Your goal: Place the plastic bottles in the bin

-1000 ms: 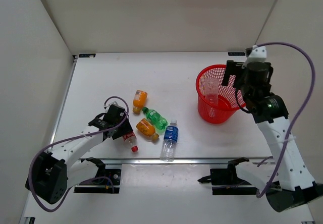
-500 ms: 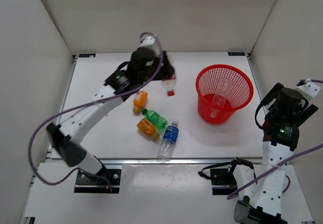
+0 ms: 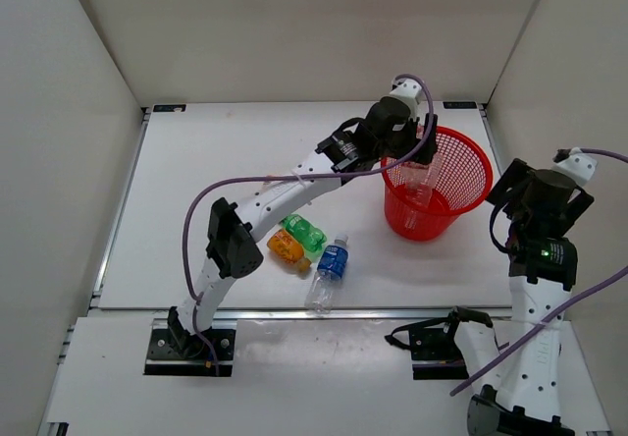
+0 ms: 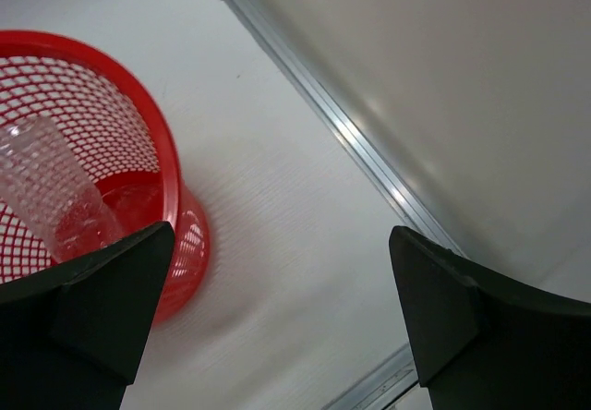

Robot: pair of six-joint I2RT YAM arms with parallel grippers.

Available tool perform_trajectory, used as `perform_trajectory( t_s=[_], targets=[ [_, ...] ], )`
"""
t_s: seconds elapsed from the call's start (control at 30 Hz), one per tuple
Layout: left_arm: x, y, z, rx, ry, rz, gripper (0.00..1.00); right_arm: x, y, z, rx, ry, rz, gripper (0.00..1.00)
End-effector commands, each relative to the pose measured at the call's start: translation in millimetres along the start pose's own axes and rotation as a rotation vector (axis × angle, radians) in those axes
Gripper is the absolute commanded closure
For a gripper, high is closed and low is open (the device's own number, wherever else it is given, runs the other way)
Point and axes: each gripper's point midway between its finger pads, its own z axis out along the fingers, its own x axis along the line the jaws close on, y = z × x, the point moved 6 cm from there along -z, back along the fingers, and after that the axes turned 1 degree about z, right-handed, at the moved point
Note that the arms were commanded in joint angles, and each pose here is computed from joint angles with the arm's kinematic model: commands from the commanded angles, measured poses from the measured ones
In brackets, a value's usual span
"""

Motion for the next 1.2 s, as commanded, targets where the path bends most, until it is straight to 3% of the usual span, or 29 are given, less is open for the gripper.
perform_trajectory(
  t_s=[0.0,0.13,0.2,0.23,0.27,0.3,0.33,0.4,0.43,0.5,0.6,0.7,0.9,1.17],
  targets=[
    [-18,59,-39,-0.144,-0.080,0.008,0.02,13,25,-14,-0.055,0.097,-0.042,0.01],
    [-13,83,-82,-0.191,-0.034,0.056,0.01,49,46,-31,-0.047,0.253,-0.154,0.01],
    [17,66,-95,-0.116,0.039,0.070,0.02,83,54,-50,-0.056,0.403,-0.204,0.00],
    [21,74,-121,-0.141,0.055,0.053,0.01,96,57,-53,-0.052,0.427,-0.225,0.01],
    [48,42,-117,-0.049,0.128,0.060,0.01,120,47,-62,-0.033,0.496,-0.279,0.01],
    [70,29,-140,-0.028,0.189,0.040,0.02,142,41,-83,-0.036,0.595,-0.335,0.01],
    [80,33,-168,-0.064,0.229,0.002,0.01,157,32,-80,-0.032,0.559,-0.397,0.01],
    [131,-22,-193,0.038,0.362,-0.037,0.01,196,12,-110,-0.036,0.663,-0.533,0.00],
    [147,-26,-220,0.026,0.403,-0.093,0.02,217,1,-114,0.017,0.715,-0.584,0.01],
    [181,-74,-260,0.100,0.501,-0.201,0.02,258,-39,-122,0.199,0.877,-0.625,0.01],
    [214,-127,-305,0.133,0.597,-0.338,0.01,285,-91,-132,0.278,0.935,-0.662,0.00],
    [228,-160,-336,0.159,0.679,-0.427,0.01,293,-141,-142,0.419,0.940,-0.670,0.01],
    [226,-176,-360,0.136,0.704,-0.482,0.01,268,-233,-134,0.669,0.830,-0.665,0.01],
    [222,-178,-353,0.178,0.664,-0.441,0.02,262,-280,-103,0.707,0.812,-0.563,0.01]
  ],
)
